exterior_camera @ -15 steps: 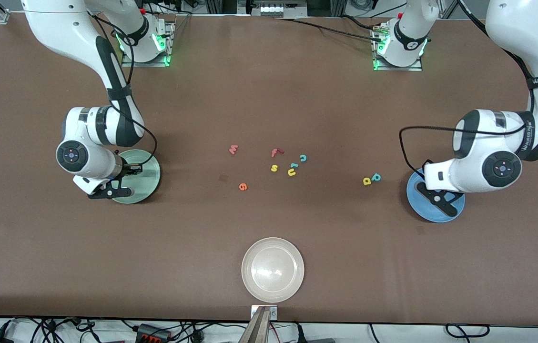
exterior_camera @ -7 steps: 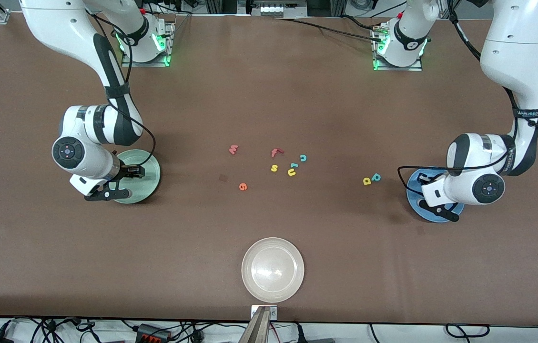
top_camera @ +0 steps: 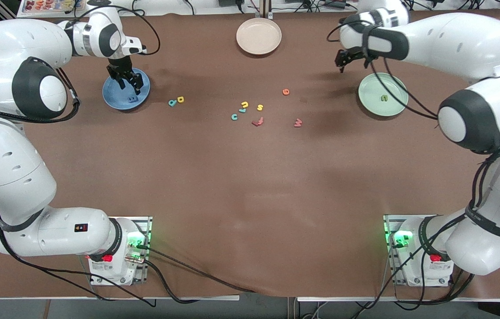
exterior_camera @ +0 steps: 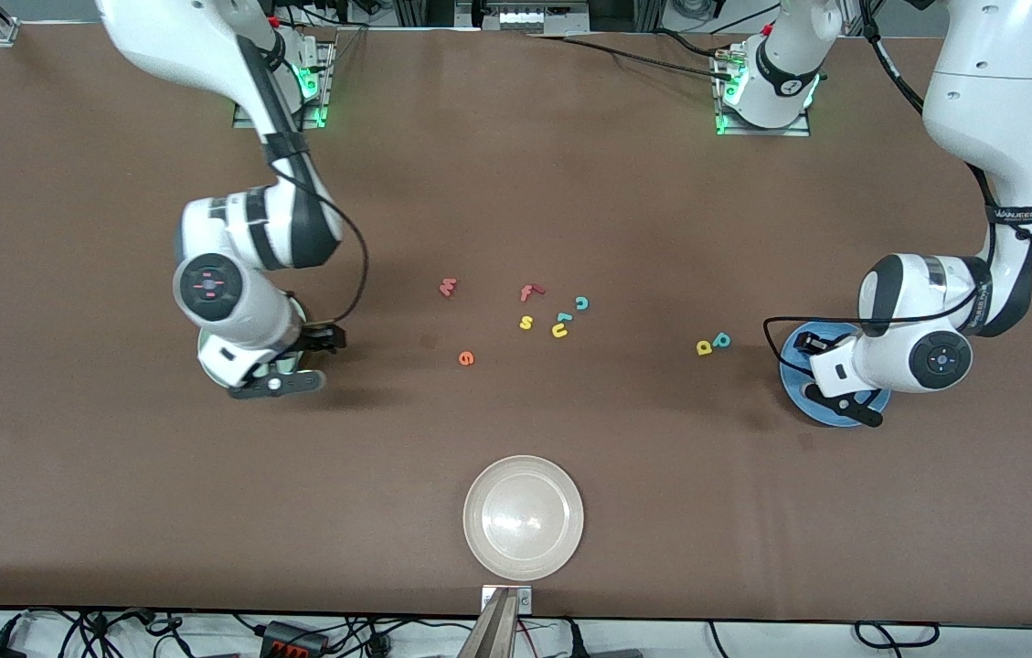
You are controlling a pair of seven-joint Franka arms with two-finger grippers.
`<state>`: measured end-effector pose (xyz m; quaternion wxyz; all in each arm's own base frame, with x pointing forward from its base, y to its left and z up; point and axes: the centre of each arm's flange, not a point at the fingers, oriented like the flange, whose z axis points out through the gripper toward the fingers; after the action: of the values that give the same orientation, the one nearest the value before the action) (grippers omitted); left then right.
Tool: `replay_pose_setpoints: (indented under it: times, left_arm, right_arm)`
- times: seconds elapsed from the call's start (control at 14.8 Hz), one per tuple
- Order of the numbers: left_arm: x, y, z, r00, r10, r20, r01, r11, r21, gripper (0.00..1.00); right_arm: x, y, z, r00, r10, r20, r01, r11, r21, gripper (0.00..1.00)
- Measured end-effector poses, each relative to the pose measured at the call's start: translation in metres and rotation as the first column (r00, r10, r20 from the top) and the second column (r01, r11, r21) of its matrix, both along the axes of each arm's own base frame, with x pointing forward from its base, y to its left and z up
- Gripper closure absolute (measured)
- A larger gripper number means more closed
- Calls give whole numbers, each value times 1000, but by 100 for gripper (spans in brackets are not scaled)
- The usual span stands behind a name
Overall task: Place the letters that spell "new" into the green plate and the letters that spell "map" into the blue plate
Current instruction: 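Grasp orange e with the right gripper while the left gripper grasps yellow b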
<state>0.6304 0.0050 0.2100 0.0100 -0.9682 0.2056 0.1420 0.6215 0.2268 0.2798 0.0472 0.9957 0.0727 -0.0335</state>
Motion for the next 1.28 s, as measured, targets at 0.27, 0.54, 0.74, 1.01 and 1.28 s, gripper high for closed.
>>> replay_pose_setpoints:
  times: [0.27, 0.54, 0.74, 1.01, 1.28]
  left_arm:
    - [16, -31, 54, 990, -144, 2, 144, 989, -30, 0]
    - [18, -93, 62, 928, -373, 23, 373, 925, -72, 0]
    - [10, -146, 48, 852, -518, 75, 523, 848, -89, 0]
    - [-21, -184, 2, 798, -588, 132, 601, 794, -95, 2]
    - [-47, -181, -31, 780, -600, 177, 621, 778, -96, 7]
  right_arm:
    - [-4, 85, -15, 998, -32, 50, 33, 999, -14, 0]
    - [-16, 147, -27, 997, -59, 58, 54, 995, 82, 0]
    - [-23, 181, -34, 995, -43, 89, 31, 991, 129, 0]
    - [-29, 199, -67, 991, -31, 127, 14, 991, 131, 0]
    - [-28, 197, -89, 990, -45, 131, 27, 991, 131, 23]
